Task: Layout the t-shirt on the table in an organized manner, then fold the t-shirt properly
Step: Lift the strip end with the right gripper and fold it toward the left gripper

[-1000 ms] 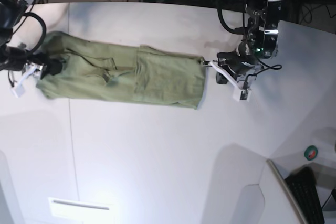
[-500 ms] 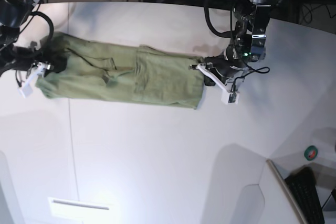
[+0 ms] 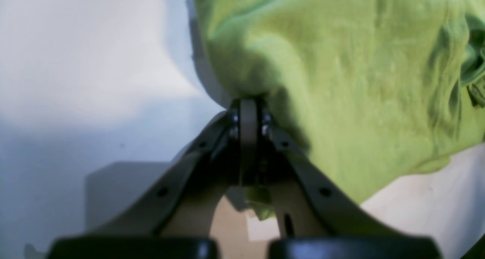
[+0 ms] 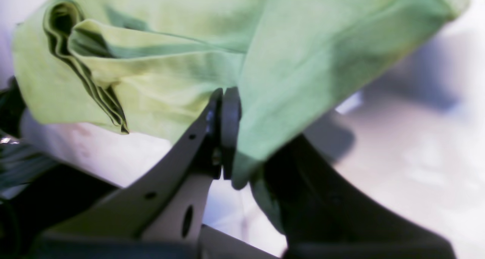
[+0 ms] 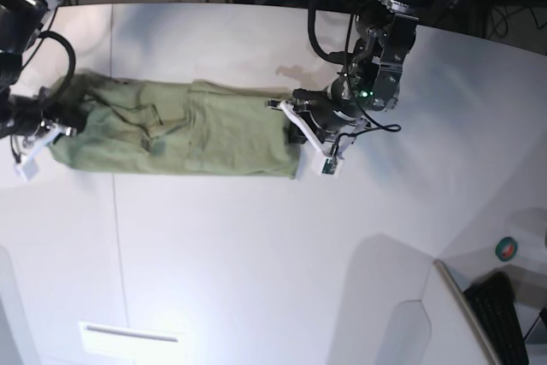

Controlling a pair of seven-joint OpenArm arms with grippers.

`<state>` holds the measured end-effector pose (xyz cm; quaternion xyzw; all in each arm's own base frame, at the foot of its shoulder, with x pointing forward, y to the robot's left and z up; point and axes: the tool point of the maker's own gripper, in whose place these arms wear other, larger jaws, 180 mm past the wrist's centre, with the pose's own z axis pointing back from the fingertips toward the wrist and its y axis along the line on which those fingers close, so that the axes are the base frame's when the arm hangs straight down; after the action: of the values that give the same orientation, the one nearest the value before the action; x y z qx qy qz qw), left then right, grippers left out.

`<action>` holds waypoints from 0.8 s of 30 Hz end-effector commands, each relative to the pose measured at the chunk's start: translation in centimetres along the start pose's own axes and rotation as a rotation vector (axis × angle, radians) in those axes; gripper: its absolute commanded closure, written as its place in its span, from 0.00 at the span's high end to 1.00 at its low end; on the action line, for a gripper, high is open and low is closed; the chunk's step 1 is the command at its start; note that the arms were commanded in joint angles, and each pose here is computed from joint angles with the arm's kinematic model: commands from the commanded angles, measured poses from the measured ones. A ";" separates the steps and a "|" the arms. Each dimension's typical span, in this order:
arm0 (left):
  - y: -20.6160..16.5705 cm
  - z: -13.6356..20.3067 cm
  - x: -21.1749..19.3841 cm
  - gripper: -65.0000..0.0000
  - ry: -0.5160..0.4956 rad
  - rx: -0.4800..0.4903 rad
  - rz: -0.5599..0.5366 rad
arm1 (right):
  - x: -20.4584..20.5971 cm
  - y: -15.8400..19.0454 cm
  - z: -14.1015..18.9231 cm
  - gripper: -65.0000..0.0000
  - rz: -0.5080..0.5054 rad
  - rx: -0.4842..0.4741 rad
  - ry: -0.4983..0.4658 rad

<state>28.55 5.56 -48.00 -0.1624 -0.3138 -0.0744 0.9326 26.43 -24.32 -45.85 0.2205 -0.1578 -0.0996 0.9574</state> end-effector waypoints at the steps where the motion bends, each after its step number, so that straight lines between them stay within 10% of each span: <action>1: 0.0 0.2 2.2 0.00 -0.056 -0.005 -0.009 | 2.8 0.8 1.4 0.00 0.055 -0.006 -0.069; 13: 0.0 0.0 3.4 0.00 -0.071 -0.007 -0.025 | 6.3 8.8 4.1 0.00 0.228 -0.090 -0.139; 24: 0.2 -0.7 4.9 0.00 -0.082 -0.004 -0.025 | 3.1 18.1 0.3 0.00 0.267 0.030 -0.061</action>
<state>31.58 5.83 -46.90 -0.1555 -0.3311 -0.0792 0.9273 30.15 -9.15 -38.03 0.2048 -0.1901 0.0229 0.9599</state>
